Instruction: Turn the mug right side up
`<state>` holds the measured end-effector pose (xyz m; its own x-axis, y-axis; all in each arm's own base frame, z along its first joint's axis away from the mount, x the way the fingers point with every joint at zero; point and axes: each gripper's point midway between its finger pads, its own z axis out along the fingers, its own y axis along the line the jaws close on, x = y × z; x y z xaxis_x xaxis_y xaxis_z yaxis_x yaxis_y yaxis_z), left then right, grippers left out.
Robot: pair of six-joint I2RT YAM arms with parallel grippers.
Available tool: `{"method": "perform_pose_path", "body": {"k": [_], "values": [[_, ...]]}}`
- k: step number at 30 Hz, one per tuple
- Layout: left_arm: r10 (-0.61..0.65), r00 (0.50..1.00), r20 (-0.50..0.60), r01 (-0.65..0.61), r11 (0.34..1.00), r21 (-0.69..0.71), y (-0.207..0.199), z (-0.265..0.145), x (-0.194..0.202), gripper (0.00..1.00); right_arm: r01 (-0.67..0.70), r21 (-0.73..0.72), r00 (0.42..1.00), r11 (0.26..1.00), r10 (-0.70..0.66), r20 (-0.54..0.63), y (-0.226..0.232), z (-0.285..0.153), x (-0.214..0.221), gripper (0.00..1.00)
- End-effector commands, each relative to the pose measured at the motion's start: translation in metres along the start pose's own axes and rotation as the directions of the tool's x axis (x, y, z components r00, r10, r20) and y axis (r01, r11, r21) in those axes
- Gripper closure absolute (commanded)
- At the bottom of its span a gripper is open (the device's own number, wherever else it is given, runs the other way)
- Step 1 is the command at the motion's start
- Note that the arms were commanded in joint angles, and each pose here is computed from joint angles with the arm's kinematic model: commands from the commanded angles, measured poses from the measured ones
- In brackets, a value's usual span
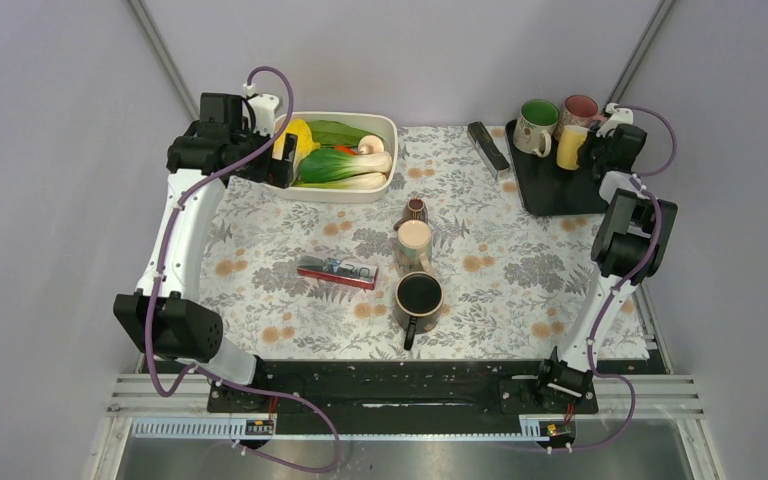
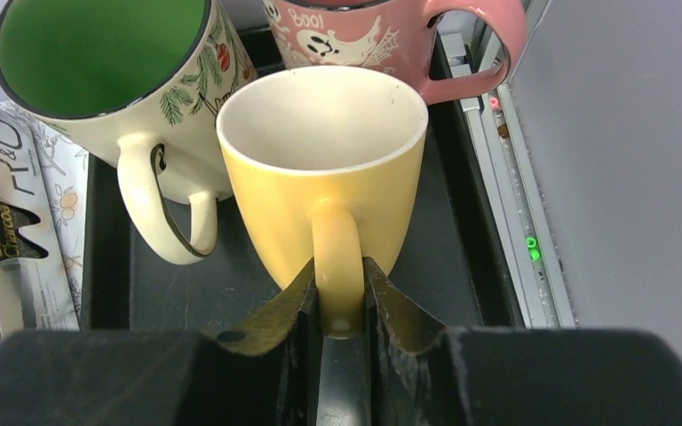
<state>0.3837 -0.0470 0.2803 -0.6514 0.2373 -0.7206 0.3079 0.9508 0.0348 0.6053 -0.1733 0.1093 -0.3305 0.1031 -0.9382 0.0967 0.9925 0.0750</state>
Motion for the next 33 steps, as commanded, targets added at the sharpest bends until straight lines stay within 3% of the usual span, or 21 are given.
{"method": "perform_pose_path", "body": {"k": [1, 9, 19, 23, 33], "values": [[0.018, 0.994, 0.108, -0.015, 1.000, -0.022, 0.004, -0.021, -0.029, 0.01, 0.072, -0.005, 0.990, 0.997, -0.071, 0.125, 0.009, -0.008, -0.065, 1.00], [0.019, 0.993, 0.115, -0.016, 0.999, -0.030, 0.006, -0.025, -0.029, 0.01, 0.099, 0.001, 0.994, 0.995, -0.099, 0.042, 0.007, -0.013, -0.052, 0.85], [0.018, 0.993, 0.117, -0.014, 0.999, -0.033, 0.007, -0.027, -0.028, 0.01, 0.115, 0.004, 0.993, 0.993, -0.115, 0.009, 0.004, -0.024, -0.041, 0.76], [0.020, 0.993, 0.119, -0.016, 0.999, -0.035, 0.007, -0.028, -0.028, 0.01, 0.114, 0.008, 0.993, 0.993, -0.114, -0.009, 0.002, -0.027, -0.037, 0.67], [0.021, 0.992, 0.125, -0.016, 0.999, -0.039, 0.009, -0.030, -0.029, 0.01, 0.105, 0.014, 0.993, 0.994, -0.104, -0.047, -0.005, -0.035, -0.029, 0.65]]}}
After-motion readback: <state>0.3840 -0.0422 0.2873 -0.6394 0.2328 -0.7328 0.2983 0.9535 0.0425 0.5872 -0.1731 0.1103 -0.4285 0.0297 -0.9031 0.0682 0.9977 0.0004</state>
